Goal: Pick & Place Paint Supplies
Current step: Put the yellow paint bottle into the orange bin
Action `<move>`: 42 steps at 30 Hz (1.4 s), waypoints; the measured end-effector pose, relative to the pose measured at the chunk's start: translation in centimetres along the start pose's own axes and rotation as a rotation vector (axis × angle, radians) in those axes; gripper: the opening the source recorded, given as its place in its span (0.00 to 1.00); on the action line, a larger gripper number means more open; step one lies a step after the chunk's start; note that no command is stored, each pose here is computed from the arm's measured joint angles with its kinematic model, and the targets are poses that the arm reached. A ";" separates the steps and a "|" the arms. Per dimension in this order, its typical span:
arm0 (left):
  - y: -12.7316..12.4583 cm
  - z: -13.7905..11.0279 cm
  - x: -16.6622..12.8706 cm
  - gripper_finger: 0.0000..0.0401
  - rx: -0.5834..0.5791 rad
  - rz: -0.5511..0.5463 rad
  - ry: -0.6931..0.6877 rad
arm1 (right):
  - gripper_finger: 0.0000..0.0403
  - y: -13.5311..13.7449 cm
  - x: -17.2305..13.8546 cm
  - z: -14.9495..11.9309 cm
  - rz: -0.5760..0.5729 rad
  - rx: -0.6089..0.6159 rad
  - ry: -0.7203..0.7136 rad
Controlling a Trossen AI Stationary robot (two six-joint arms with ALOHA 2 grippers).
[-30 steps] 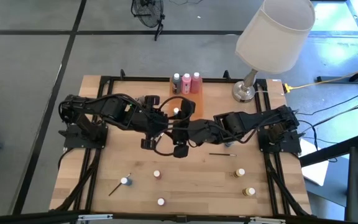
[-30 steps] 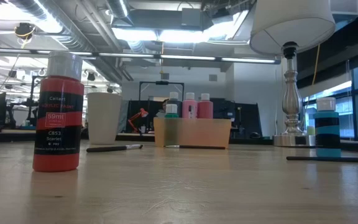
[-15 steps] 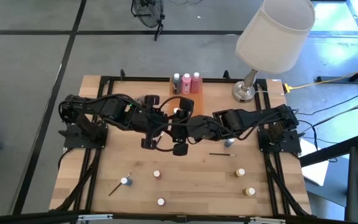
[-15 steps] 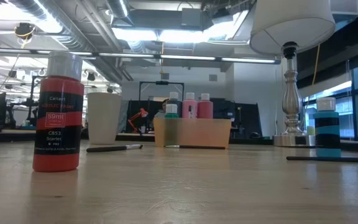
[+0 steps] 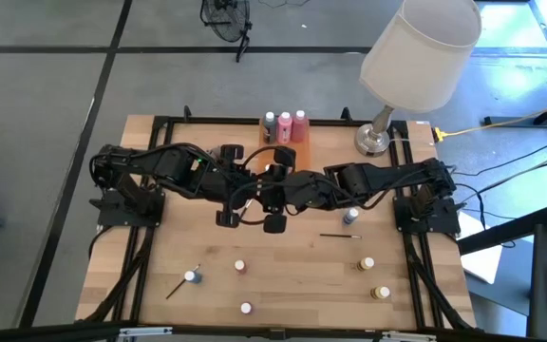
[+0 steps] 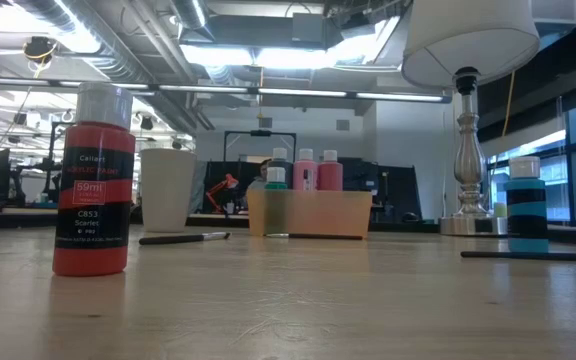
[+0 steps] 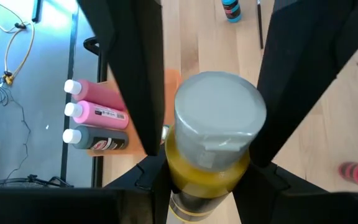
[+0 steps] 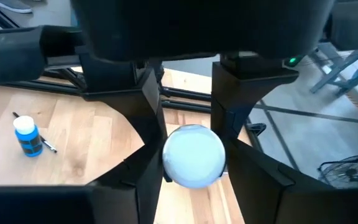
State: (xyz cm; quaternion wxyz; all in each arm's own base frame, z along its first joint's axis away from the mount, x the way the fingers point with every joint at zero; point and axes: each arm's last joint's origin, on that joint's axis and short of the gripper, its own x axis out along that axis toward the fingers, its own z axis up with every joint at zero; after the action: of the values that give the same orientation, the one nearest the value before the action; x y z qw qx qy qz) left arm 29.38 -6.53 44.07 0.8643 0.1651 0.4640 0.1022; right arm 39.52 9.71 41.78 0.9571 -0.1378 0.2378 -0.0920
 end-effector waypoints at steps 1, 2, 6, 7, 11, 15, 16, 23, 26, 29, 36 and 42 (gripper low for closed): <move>0.0 0.0 0.0 0.32 0.000 -0.001 0.000 | 0.42 0.0 0.0 0.0 0.007 0.006 0.003; 0.0 0.0 0.0 0.32 0.000 -0.003 0.000 | 0.41 -0.1 0.1 -0.1 0.010 0.013 0.005; 0.0 0.0 0.0 0.32 -0.006 -0.006 0.001 | 0.36 -0.3 0.1 -0.1 0.011 0.028 0.011; 0.0 0.0 0.0 0.32 -0.008 -0.006 0.002 | 0.35 -0.3 0.1 -0.1 0.010 0.027 0.011; 0.0 0.0 0.0 0.32 -0.008 -0.006 0.002 | 0.32 -0.3 0.1 -0.1 0.010 0.028 0.011; 0.0 0.0 0.0 0.32 -0.005 -0.004 0.001 | 0.32 -0.3 0.1 -0.1 0.011 0.027 0.012; 0.0 0.0 0.0 0.32 -0.005 -0.004 0.001 | 0.32 -0.3 0.1 -0.1 0.011 0.028 0.012; 0.3 0.0 0.2 0.32 -0.010 0.001 0.005 | 0.31 -0.3 0.1 -0.1 0.011 0.029 0.014; 0.3 0.0 0.2 0.34 -0.010 0.001 0.004 | 0.31 -0.3 0.1 -0.1 0.012 0.029 0.014; 0.3 0.1 0.2 0.38 -0.008 0.003 0.000 | 0.31 -0.3 0.1 -0.2 0.012 0.029 0.015; 0.3 0.2 0.1 0.50 0.026 0.038 -0.018 | 0.31 -0.3 0.1 -0.3 0.015 0.027 0.026; 0.3 0.2 -0.1 0.57 0.024 0.080 -0.024 | 0.31 -0.4 0.1 -0.3 -0.001 0.029 0.031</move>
State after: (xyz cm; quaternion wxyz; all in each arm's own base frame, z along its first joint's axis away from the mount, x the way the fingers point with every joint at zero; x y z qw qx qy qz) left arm 29.49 -6.27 44.35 0.8628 0.1951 0.4481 0.1290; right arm 39.41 9.29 41.59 0.9551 -0.1228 0.2510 -0.0981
